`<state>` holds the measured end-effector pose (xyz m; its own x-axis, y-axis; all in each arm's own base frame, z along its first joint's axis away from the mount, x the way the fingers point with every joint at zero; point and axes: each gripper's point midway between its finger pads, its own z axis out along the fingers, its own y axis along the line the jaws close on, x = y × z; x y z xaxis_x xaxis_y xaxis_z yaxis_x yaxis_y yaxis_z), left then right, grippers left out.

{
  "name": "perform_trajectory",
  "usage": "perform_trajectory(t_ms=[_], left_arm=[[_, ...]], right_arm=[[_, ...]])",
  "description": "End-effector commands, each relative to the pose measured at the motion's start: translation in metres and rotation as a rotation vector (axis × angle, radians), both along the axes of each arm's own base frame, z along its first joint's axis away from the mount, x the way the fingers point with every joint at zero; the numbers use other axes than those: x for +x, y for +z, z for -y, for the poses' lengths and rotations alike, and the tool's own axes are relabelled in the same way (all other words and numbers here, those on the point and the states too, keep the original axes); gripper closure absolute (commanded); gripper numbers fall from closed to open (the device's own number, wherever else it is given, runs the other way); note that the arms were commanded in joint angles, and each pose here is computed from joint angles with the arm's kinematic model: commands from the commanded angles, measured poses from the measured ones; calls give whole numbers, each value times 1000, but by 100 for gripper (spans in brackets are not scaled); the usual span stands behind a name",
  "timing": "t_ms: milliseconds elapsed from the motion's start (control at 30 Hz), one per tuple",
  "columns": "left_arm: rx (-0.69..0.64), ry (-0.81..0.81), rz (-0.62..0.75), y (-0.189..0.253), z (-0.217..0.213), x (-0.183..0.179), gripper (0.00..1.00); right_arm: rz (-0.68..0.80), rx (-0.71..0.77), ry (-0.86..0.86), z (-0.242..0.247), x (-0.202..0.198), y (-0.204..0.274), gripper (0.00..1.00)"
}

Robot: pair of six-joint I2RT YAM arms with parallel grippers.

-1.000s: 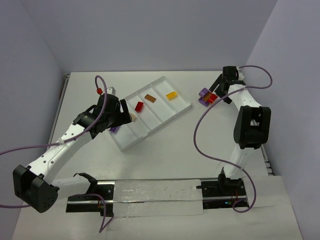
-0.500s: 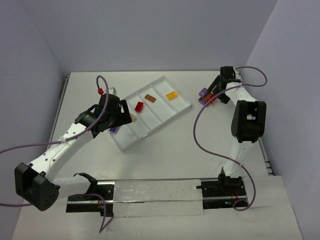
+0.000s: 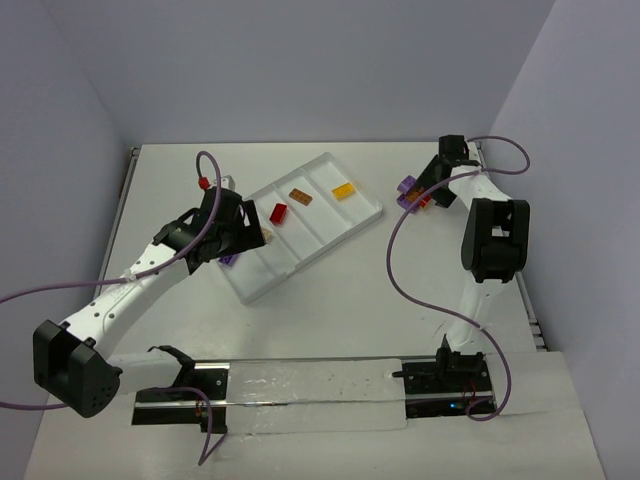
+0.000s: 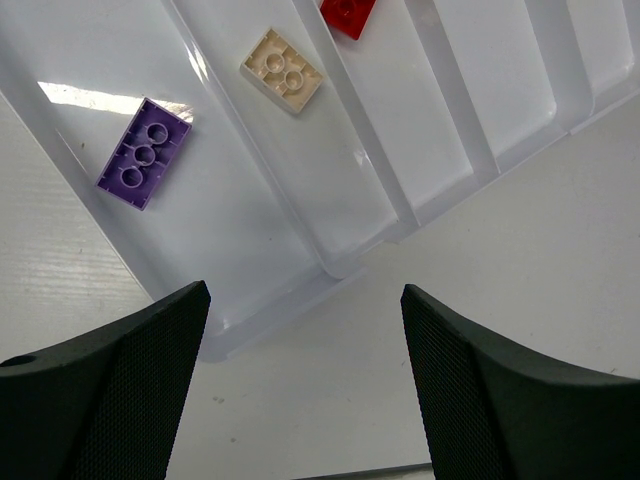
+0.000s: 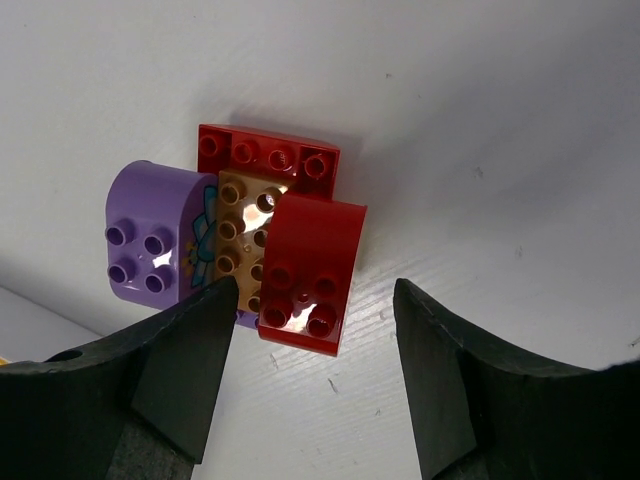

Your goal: Sort the legos into containers by color

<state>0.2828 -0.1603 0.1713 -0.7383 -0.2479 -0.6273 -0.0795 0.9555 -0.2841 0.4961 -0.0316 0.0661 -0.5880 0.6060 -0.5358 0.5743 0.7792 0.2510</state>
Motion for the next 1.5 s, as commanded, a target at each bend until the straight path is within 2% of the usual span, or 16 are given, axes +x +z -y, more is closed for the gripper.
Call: perform_trajectory(t_ms=[0, 167, 300, 400, 467, 533, 600, 700, 833, 1033, 1233, 1467], left_arm=[[-32, -10, 45, 15, 7, 6, 15], [-34, -9, 49, 16, 7, 5, 15], [-36, -8, 55, 19, 6, 5, 15], [-38, -6, 60, 20, 6, 4, 14], [-39, -5, 59, 20, 6, 4, 15], [-42, -6, 58, 20, 6, 4, 15], [-49, -7, 63, 22, 7, 5, 15], [-65, -15, 64, 23, 11, 6, 15], [-80, -27, 71, 27, 16, 8, 14], [-106, -47, 74, 31, 26, 9, 15], [-115, -57, 74, 31, 32, 9, 15], [-42, 64, 105, 43, 4, 11, 14]], right_arm=[[12, 4, 7, -4, 7, -3, 31], [8, -3, -4, -2, 6, -5, 37], [6, -6, -7, -1, 3, -5, 51], [19, -13, -13, 1, 1, 2, 58], [41, -27, -20, 3, -4, 15, 68], [69, -47, -34, 6, -11, 30, 78], [87, -64, -42, 9, -18, 40, 80], [120, -88, -50, 12, -37, 57, 91], [154, -83, -35, 4, -63, 66, 97], [167, -35, 42, -37, -109, 55, 97], [173, 25, 250, -123, -151, 46, 97], [261, 68, 575, -245, -164, 90, 96]])
